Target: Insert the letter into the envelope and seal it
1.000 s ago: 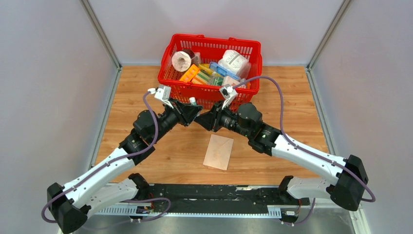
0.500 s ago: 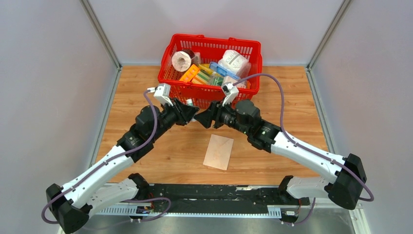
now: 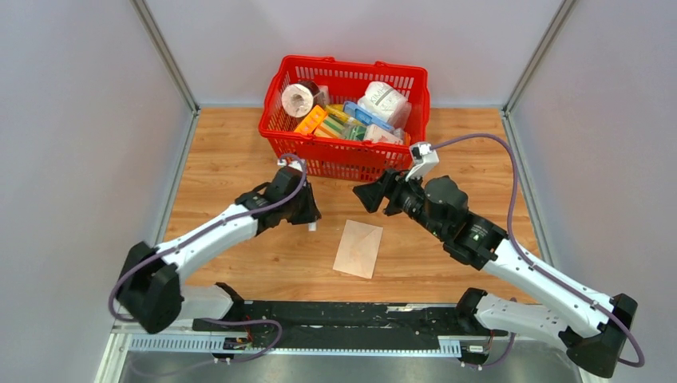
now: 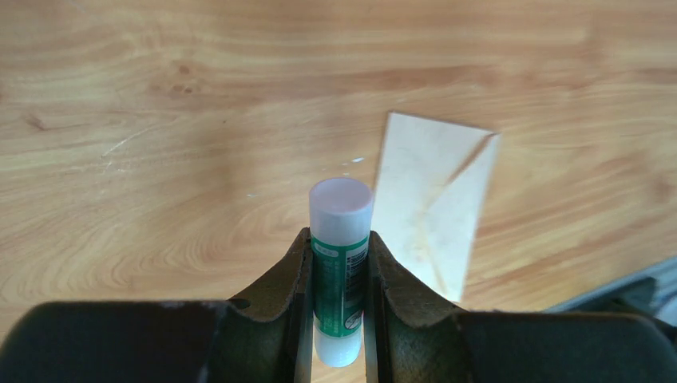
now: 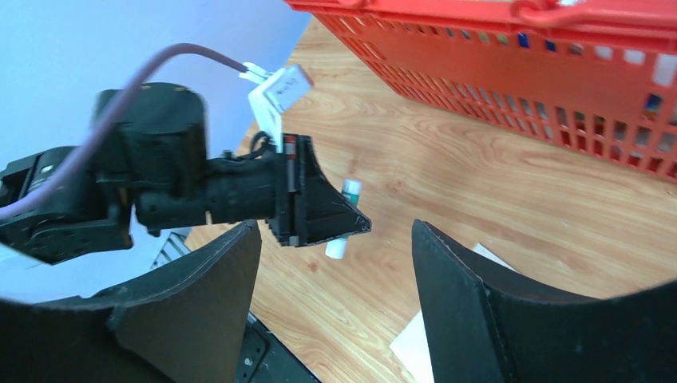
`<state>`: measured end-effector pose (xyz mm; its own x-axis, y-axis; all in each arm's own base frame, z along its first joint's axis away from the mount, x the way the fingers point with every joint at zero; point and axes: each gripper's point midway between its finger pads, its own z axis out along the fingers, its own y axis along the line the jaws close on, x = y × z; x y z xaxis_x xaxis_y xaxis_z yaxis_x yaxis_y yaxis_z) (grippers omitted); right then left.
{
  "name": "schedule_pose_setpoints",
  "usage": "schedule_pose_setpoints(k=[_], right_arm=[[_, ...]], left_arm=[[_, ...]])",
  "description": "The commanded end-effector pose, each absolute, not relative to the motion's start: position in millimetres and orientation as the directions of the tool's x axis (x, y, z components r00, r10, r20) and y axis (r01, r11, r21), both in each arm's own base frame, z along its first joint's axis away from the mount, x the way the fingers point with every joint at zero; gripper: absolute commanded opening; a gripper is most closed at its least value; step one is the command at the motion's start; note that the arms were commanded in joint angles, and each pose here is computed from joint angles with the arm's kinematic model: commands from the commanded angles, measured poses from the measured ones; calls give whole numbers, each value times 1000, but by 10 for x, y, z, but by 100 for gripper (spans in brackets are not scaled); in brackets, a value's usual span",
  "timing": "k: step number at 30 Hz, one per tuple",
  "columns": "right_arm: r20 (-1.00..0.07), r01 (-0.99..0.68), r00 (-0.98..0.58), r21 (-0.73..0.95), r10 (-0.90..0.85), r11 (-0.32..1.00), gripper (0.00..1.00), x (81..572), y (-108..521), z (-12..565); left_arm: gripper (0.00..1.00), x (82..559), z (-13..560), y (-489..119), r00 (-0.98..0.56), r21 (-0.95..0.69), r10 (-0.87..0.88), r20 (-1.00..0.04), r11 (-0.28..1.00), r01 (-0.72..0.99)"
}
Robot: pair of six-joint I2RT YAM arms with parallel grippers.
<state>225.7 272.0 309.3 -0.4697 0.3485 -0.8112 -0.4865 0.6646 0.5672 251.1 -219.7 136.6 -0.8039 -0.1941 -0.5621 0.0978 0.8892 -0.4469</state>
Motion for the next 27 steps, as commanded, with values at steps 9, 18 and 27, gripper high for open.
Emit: schedule_pose_setpoints(k=[9,18,27], right_arm=[[-824,-388,-504,486,261,783,73,2235,2420,2686],[-823,-385,-504,486,262,785,73,2220,2395,2656],[-821,-390,-506,490,263,780,73,2208,2401,2679]], left_arm=[[15,2836,545,-2186,-893,-176,2,-451,980,90],[26,2830,271,-2167,-918,-125,37,-396,988,94],[29,2842,193,-2175,-917,-125,38,-396,988,95]])
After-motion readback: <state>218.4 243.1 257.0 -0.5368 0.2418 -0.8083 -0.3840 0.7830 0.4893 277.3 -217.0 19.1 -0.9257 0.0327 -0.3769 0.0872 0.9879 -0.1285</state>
